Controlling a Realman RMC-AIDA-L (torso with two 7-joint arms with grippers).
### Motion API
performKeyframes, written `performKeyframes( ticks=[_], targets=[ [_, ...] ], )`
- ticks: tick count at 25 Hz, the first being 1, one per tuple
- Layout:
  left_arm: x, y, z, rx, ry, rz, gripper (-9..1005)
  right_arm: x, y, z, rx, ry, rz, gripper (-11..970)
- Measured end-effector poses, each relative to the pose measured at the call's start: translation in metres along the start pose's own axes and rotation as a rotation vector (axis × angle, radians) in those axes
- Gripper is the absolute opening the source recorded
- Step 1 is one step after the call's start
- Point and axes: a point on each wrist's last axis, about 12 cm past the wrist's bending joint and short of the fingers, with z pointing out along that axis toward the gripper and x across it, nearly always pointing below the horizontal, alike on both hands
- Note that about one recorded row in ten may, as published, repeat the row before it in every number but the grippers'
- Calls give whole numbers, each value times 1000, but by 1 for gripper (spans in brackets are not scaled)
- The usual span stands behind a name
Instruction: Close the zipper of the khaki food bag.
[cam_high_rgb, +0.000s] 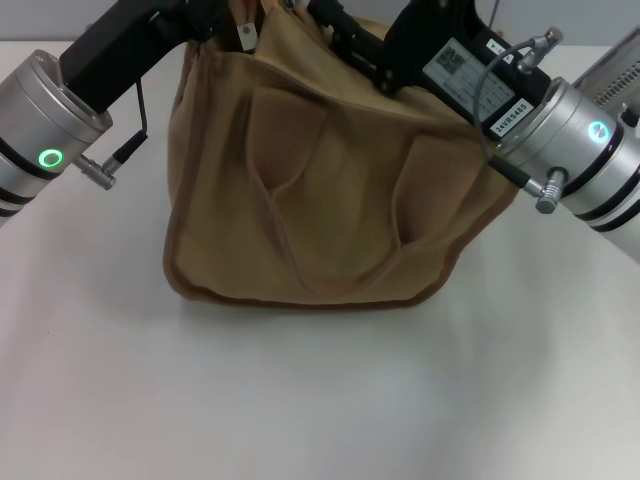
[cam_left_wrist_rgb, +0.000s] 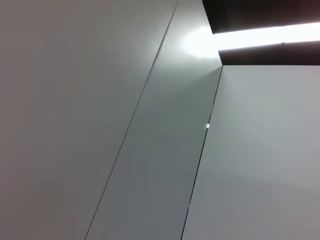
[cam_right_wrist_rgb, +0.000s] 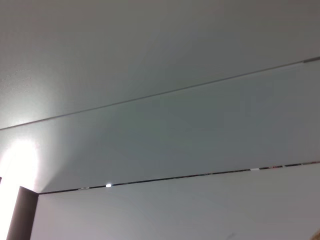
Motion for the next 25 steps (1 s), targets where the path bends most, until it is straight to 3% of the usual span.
performKeyframes(
  ticks=[25],
  targets=[
    [-1, 2, 2, -8, -7, 4, 24, 0, 8, 9, -6, 80, -54, 791]
  ],
)
